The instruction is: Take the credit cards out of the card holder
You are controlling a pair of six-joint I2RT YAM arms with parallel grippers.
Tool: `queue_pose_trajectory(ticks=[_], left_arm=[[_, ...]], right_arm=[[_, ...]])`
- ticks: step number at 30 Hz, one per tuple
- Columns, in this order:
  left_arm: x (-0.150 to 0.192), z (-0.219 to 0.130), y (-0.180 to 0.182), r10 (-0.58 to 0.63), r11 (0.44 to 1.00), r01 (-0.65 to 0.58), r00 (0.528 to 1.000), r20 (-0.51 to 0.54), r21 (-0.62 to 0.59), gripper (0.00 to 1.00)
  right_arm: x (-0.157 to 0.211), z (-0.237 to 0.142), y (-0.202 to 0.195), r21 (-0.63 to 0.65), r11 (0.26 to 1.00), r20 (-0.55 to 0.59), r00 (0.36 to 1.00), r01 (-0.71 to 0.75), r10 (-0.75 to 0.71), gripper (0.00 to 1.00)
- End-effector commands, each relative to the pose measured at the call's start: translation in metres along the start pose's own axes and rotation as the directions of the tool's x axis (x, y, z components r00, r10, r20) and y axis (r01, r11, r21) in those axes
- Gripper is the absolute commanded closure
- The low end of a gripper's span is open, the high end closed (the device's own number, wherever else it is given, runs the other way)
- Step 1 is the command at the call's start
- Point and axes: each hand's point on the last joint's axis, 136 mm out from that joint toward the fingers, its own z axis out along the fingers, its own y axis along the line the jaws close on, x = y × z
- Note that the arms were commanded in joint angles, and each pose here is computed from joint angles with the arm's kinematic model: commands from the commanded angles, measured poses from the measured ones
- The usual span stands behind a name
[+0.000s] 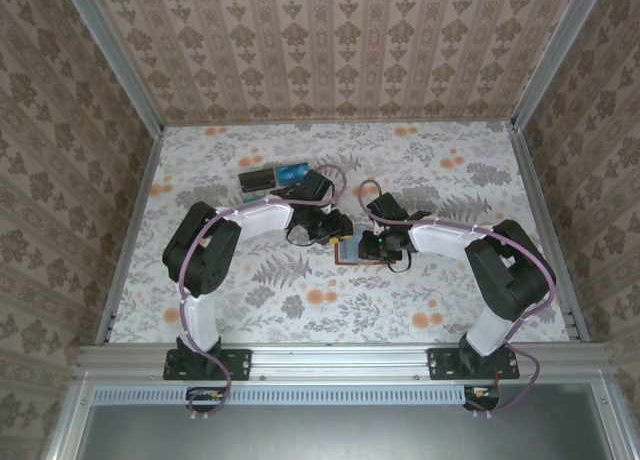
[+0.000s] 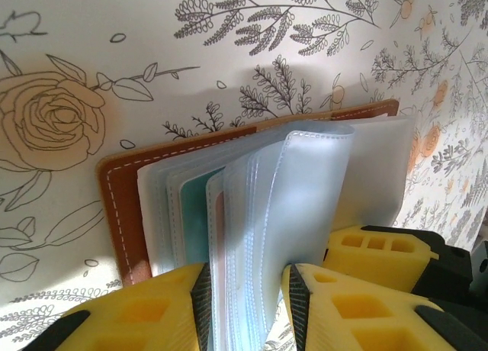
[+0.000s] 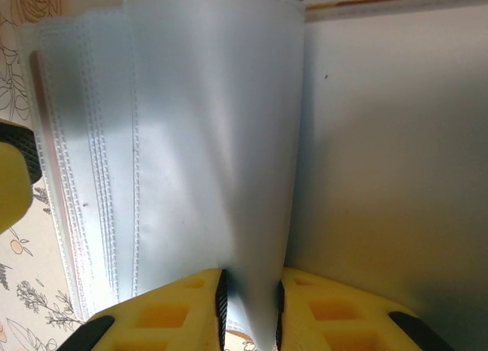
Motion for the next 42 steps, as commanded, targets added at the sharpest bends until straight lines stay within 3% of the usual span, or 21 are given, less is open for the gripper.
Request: queue_pose_trajectory(ticks=[1,7,15,30,35,42], left_arm=[[0.006,0.007,0.004,0.003,1.000,-0.004,0.999,-0.033,-0.029,0.65],[0.001,-0.011,0.012,0.019,0.994,-0.017,1.000,0.019,-0.105,0.66],[0.009,-0.005,-0.015,0.070,0.997,-0.070,0.997,-0.020,-0.035,0.62],[0.018,0.020,0.017,-0.021,0.991,0.011,0.997,-0.072,-0.137,0.64],[0.017,0.013,0.035,-0.042,0.969,0.029,0.998,-0.051,-0.245,0.64],[0.018,0.013,0.032,-0.049,0.971,0.039,0.998,-0.037,-0.238,0.64]], right_arm=[[0.026,0.016,-0.030,0.090,0.995,-0.083,0.995,-0.042,0.050,0.74],[0.027,0.017,-0.031,0.078,0.995,-0.083,0.994,-0.058,0.064,0.74],[0.027,0.017,-0.032,0.069,0.995,-0.084,0.994,-0.067,0.073,0.75],[0.027,0.018,-0.036,0.064,0.995,-0.082,0.993,-0.082,0.087,0.75],[0.028,0.018,-0.036,0.059,0.995,-0.084,0.992,-0.086,0.091,0.75],[0.029,0.020,-0.036,0.046,0.994,-0.089,0.991,-0.096,0.100,0.75]])
